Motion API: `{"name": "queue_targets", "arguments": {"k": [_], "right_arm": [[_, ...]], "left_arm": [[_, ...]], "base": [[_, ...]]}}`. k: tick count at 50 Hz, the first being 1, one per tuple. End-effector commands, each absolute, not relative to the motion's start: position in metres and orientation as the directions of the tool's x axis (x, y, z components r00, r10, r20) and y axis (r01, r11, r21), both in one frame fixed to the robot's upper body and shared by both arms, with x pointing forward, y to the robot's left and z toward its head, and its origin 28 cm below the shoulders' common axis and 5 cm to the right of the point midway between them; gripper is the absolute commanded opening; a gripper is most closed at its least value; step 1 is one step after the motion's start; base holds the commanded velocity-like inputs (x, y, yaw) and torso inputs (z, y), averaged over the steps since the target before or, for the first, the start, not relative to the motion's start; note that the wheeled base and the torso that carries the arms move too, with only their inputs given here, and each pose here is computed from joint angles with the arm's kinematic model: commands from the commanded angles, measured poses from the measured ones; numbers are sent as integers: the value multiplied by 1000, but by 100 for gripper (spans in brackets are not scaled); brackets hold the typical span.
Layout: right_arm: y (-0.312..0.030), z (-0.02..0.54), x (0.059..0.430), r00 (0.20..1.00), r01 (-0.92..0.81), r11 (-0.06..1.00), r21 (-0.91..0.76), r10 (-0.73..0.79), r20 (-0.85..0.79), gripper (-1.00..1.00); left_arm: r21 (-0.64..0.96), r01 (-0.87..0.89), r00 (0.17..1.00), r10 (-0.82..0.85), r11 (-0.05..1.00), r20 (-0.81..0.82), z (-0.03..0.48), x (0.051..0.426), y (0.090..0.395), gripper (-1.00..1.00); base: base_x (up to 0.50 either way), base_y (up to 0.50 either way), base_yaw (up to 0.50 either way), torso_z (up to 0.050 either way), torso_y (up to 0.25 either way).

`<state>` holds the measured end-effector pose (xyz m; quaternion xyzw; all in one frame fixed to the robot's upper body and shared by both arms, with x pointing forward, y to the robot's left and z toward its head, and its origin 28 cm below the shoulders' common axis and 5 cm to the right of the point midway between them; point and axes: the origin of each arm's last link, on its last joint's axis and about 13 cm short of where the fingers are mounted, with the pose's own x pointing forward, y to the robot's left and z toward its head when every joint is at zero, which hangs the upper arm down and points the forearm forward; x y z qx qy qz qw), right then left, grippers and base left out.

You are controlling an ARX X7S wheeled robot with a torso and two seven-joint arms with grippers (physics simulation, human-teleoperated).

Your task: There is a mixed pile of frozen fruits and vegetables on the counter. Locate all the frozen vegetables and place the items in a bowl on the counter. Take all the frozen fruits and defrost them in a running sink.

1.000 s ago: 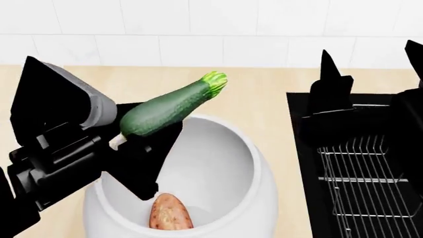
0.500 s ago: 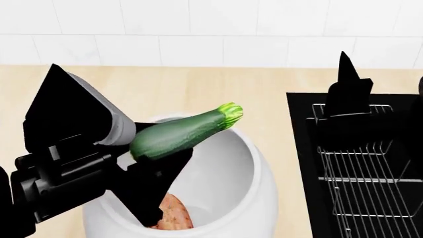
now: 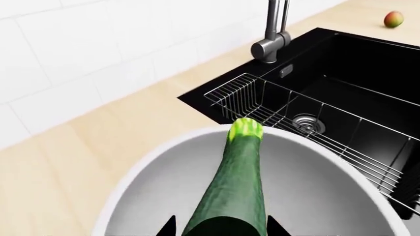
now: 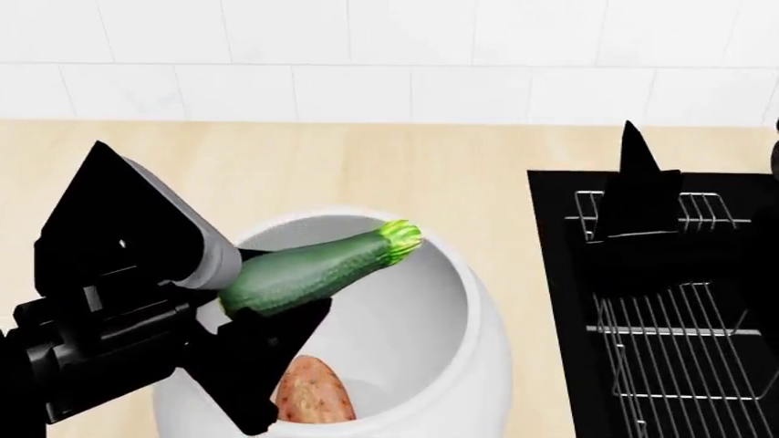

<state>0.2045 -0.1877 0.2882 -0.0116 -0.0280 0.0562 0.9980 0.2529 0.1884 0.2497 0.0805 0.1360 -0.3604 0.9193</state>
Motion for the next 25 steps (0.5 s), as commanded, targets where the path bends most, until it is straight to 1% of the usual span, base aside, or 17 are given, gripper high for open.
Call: {"name": "queue_targets", "arguments": {"k": [1,5,6,13,18,21,25], "right_arm": [[-188,286,204,992,-117,993,-20,118,44,100],[-188,286,205,992,-117,993,-16,118,42,100],[-188,286,205,992,-117,993,-16,118,42,100],[-188,288,204,992,-122,992,-17,122,38,100],[-189,290,202,992,-117,993,-18,118,46,100],[-188,294,201,991,-124,992,-20,125,54,100],[-186,295,199,989,-135,991,-26,136,57,100]], "left_arm": [[48,678,707,-632,734,-317,247,260,188,-100],[48,676,708,-631,735,-317,249,259,189,-100],[50,678,707,-632,733,-318,249,258,190,100],[55,681,709,-640,730,-296,256,256,189,100],[58,667,728,-633,743,-262,265,256,193,100],[54,641,755,-615,766,-227,269,255,199,100],[23,578,808,-569,816,-151,281,255,214,100]], "base": [[0,0,0,0,0],[0,0,0,0,0],[0,0,0,0,0],[0,0,0,0,0],[0,0,0,0,0],[0,0,0,0,0],[0,0,0,0,0]]}}
